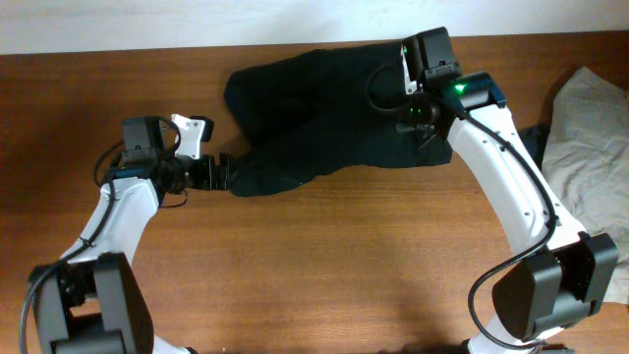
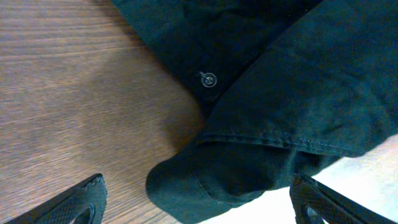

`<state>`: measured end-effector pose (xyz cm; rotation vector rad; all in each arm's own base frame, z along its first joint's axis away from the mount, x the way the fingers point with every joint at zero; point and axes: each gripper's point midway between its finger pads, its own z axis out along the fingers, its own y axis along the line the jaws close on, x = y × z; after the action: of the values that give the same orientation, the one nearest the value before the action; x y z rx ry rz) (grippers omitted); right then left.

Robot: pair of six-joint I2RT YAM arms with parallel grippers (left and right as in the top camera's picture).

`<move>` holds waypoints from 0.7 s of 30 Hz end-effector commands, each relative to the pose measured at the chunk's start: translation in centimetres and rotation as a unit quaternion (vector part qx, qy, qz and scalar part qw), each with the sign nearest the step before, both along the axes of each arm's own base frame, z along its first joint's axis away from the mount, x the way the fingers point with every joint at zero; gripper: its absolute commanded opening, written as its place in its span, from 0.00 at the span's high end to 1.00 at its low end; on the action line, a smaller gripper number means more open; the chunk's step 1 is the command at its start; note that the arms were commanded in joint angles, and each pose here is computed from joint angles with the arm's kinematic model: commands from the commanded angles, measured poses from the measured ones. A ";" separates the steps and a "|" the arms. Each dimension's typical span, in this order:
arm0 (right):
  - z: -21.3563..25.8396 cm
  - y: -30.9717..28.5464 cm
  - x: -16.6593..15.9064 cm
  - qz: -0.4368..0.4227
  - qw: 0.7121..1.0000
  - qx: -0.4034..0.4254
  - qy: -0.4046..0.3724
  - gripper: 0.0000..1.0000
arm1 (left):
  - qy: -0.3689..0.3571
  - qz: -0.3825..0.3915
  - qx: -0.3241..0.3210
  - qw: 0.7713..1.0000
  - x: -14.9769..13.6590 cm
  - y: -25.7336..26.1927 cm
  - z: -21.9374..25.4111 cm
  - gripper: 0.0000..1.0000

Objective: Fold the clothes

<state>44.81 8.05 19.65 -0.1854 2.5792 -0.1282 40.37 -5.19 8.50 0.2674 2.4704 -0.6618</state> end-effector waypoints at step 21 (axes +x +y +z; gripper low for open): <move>0.4 -0.3 -1.4 -0.001 1.000 0.002 0.022 0.96 | 0.004 -0.048 -0.262 0.964 1.5 -3.2 -0.5 0.99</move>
<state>43.85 8.14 19.08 -0.2005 2.6244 -0.1152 41.85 -9.39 6.95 0.2228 2.2300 -1.2705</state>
